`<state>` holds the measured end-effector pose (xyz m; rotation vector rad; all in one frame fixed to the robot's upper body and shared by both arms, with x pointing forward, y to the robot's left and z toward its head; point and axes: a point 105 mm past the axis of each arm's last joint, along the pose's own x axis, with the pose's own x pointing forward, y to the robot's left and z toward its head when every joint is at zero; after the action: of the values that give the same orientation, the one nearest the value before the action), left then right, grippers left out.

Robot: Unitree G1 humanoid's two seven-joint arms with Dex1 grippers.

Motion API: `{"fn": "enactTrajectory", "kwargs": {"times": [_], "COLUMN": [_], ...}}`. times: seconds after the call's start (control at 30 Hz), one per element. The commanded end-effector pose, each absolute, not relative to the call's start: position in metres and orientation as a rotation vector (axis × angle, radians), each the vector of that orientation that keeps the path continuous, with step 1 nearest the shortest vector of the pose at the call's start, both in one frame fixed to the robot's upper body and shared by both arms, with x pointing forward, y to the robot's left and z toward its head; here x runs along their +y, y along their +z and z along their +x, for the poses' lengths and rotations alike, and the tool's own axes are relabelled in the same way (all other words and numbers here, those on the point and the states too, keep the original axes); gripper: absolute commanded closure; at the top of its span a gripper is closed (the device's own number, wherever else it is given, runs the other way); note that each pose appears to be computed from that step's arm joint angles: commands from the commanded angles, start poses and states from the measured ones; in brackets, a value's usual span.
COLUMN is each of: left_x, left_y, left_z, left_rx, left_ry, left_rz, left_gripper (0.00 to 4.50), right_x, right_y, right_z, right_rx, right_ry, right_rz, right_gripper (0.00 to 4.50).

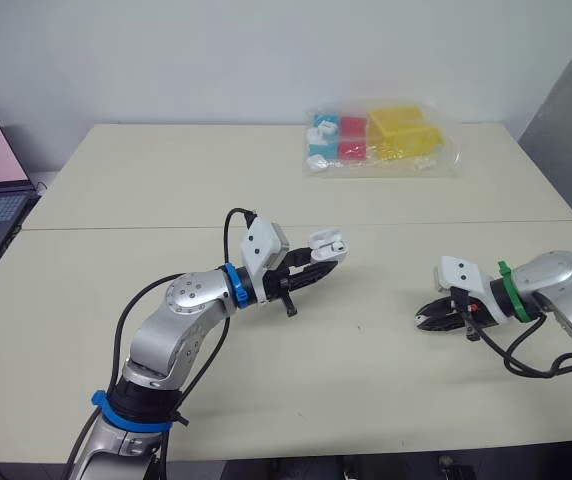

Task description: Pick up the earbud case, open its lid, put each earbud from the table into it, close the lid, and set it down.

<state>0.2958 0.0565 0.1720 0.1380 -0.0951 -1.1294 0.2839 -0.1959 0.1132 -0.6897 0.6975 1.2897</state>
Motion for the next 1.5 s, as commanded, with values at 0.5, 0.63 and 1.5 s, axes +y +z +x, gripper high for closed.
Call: {"fn": "enactTrajectory", "kwargs": {"times": [0.5, 0.63, 1.5], "left_x": [0.056, 0.056, 0.042], "left_y": [0.18, 0.179, 0.166], "left_z": [0.284, 0.286, 0.291], "left_rx": [-0.123, -0.121, -0.141], "left_ry": [-1.134, -1.134, -1.125], "left_rz": [0.158, 0.157, 0.138], "left_gripper": [3.68, 3.68, 3.68], "right_x": [-0.204, -0.203, -0.182], "right_y": [0.1, 0.105, 0.126], "right_z": [0.292, 0.291, 0.28], "right_rx": [0.789, 0.774, 0.925], "right_ry": [1.445, 1.458, 1.087], "right_rz": [-0.826, -0.834, -0.828], "right_gripper": [3.3, 1.91, 1.56]}}
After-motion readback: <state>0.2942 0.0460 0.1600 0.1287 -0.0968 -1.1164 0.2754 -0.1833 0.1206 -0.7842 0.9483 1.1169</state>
